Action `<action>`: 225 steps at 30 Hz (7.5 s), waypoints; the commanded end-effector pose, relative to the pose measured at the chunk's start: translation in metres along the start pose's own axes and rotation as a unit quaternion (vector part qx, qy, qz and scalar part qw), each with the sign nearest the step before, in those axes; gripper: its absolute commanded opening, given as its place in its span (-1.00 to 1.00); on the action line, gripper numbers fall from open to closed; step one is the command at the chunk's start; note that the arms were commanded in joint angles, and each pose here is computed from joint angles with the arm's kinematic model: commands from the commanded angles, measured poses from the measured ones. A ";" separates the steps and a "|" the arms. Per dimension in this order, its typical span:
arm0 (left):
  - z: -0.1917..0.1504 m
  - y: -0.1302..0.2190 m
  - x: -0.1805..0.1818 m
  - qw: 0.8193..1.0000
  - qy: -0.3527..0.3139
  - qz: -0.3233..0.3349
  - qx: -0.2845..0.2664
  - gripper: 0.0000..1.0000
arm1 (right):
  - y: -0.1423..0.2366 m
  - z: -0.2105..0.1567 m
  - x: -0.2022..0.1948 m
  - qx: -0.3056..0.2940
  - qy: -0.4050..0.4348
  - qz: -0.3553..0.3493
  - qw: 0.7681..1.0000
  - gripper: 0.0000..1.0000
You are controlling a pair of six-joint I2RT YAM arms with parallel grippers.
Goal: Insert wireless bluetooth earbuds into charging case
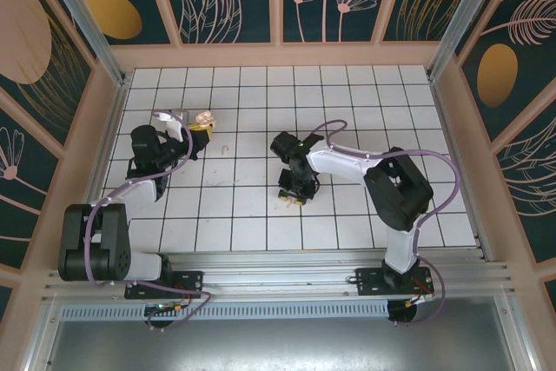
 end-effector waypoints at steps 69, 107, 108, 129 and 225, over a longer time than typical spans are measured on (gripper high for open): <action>0.009 0.013 -0.066 0.954 -0.198 -0.216 -0.056 -0.79 | 0.171 -0.033 0.124 -0.412 0.485 0.346 0.689 -0.66; 0.029 0.016 -0.067 0.965 -0.155 -0.196 -0.085 -0.78 | 0.141 -0.027 0.121 -0.386 0.497 0.303 0.716 -0.68; 0.030 0.016 -0.067 0.965 -0.154 -0.195 -0.086 -0.78 | 0.140 -0.028 0.120 -0.382 0.499 0.302 0.716 -0.68; 0.027 0.014 -0.065 0.965 -0.160 -0.194 -0.075 -0.77 | 0.146 -0.039 0.134 -0.361 0.526 0.313 0.704 -0.63; 0.016 -0.002 -0.031 0.994 -0.092 -0.052 -0.026 -0.78 | 0.178 0.025 0.121 -0.275 0.321 0.391 0.817 -0.49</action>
Point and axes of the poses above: each hand's point on the last joint's axis, 136 mm out from that joint toward the fingers, its own y axis back along the fingers, its own x axis along the line the jaws close on, z = x × y, the point moved 9 cm from there along y, back along the fingers, and after that the axes turned 6 degrees about -y, right-handed, at the moved point
